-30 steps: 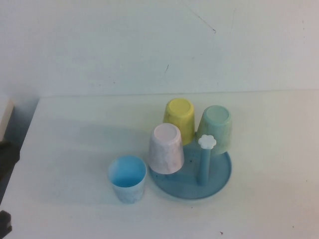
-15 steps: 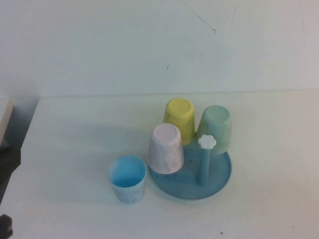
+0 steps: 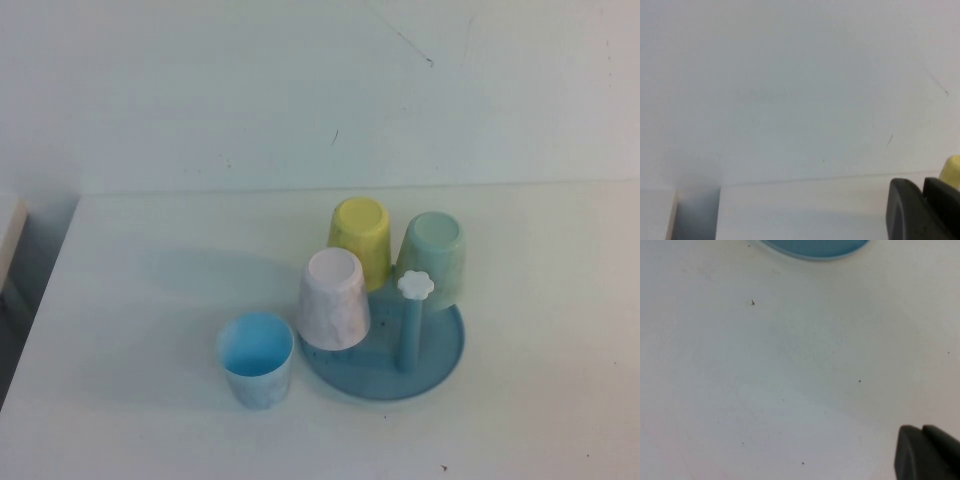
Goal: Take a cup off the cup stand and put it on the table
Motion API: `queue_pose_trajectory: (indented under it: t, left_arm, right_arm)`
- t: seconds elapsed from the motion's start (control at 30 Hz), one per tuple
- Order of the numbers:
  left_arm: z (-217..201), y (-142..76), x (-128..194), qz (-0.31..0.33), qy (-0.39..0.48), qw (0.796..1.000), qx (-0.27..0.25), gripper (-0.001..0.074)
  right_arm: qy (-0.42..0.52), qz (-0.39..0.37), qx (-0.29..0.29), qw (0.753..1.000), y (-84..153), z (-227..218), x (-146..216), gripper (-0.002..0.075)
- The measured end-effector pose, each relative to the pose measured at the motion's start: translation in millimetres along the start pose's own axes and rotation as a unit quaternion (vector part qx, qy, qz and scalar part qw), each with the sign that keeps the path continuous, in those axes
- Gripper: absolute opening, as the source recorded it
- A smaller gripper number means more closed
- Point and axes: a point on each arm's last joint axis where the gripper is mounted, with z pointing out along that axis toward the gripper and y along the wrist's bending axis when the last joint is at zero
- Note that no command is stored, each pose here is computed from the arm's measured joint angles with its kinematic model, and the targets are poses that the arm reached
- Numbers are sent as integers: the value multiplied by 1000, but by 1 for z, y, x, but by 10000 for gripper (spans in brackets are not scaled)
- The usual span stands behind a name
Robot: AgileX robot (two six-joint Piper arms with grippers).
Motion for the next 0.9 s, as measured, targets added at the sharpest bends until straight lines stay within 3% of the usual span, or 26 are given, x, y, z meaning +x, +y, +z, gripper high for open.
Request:
queue_pose_trajectory:
  t: [0.37,0.9]
  left_arm:
    - [-5,19,105,-53,71,993,-83,39]
    - [-7,18,121,-53,137,986,-75,39]
  right_arm:
    - [0,0,0,1000,0,0,0,-3]
    - [1,0,0,1000,0,0,1,-3]
